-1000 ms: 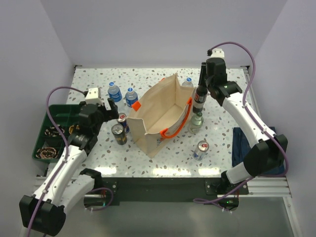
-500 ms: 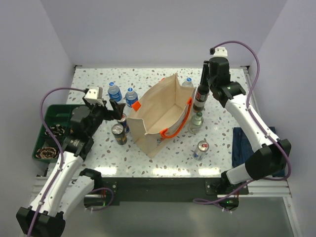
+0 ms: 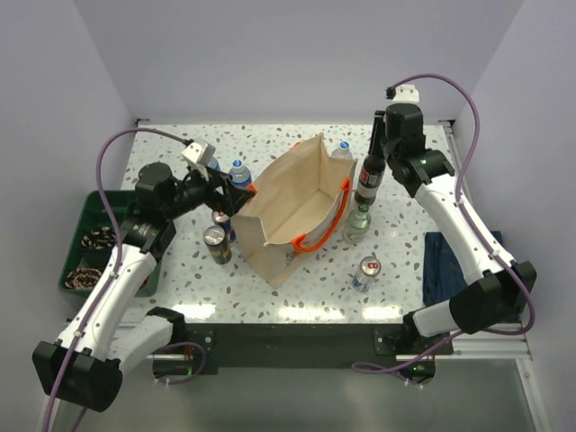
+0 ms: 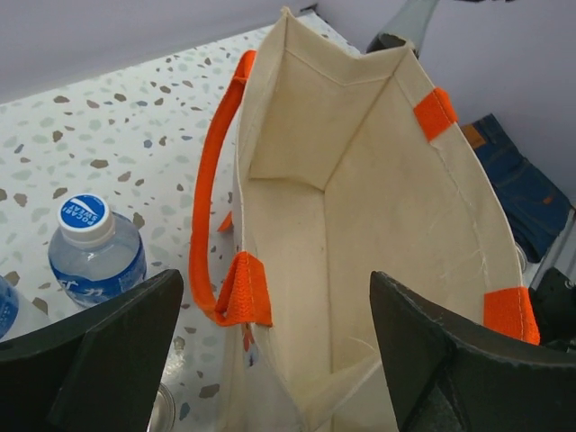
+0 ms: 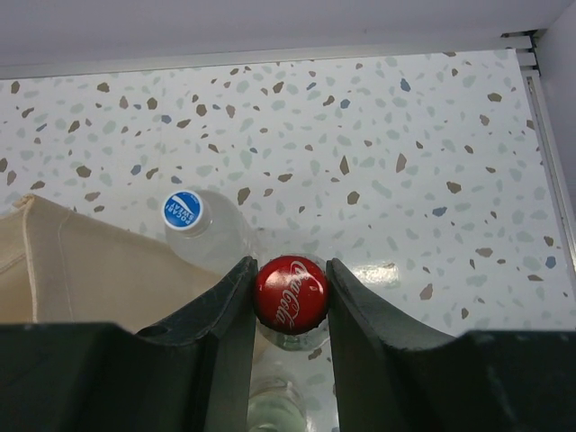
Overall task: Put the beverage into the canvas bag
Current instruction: Pick up the drink from the center of the board.
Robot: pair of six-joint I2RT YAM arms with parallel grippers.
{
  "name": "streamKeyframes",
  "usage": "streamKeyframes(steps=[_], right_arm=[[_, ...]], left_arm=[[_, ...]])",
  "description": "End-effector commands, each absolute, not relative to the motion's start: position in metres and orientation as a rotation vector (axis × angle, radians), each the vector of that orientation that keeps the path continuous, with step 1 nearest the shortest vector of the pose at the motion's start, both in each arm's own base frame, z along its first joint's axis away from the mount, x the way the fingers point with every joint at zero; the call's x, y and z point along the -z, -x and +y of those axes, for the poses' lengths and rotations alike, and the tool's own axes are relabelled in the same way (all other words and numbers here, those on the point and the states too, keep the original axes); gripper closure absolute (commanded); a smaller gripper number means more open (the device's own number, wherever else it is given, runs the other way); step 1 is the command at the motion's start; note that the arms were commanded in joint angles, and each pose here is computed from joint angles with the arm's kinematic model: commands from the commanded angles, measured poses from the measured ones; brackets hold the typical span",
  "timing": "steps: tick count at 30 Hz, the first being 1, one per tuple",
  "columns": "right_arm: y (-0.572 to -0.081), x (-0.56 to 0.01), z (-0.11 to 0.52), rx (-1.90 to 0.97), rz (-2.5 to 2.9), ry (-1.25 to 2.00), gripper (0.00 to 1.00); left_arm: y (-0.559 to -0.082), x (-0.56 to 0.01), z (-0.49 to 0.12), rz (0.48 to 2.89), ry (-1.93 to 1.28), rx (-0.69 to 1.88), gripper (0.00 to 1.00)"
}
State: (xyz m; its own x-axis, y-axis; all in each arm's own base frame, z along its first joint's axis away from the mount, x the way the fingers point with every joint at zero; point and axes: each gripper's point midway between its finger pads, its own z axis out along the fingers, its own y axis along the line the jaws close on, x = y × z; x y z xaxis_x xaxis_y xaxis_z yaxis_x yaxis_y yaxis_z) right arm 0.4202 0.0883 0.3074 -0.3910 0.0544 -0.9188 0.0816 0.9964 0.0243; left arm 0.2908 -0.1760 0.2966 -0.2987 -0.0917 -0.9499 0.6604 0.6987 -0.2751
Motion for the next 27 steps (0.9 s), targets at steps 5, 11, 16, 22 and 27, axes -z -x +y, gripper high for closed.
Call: streamKeyframes(steps=[5, 11, 16, 22, 27], right_arm=[[-0.405, -0.447, 0.076, -0.059, 1.592, -0.182, 1.0], [-0.404, -0.449, 0.074, -0.058, 1.588, -0.185, 1.0], [-0.404, -0.454, 0.071, -0.047, 1.58, -0.197, 1.0], [-0.404, -0.455, 0.071, -0.052, 1.575, -0.208, 1.0], [-0.404, -0.461, 0.071, -0.053, 1.564, -0.21, 1.0]], left_arm=[[-0.29, -0.281, -0.173, 1.801, -0.596, 0.719, 0.19], [-0.288, -0.275, -0.178, 1.818, -0.621, 0.754, 0.3], [-0.284, -0.268, -0.188, 1.837, -0.665, 0.837, 0.43], [-0.286, -0.262, -0.194, 1.853, -0.684, 0.867, 0.56], [-0.29, -0.261, -0.195, 1.863, -0.681, 0.854, 0.7]])
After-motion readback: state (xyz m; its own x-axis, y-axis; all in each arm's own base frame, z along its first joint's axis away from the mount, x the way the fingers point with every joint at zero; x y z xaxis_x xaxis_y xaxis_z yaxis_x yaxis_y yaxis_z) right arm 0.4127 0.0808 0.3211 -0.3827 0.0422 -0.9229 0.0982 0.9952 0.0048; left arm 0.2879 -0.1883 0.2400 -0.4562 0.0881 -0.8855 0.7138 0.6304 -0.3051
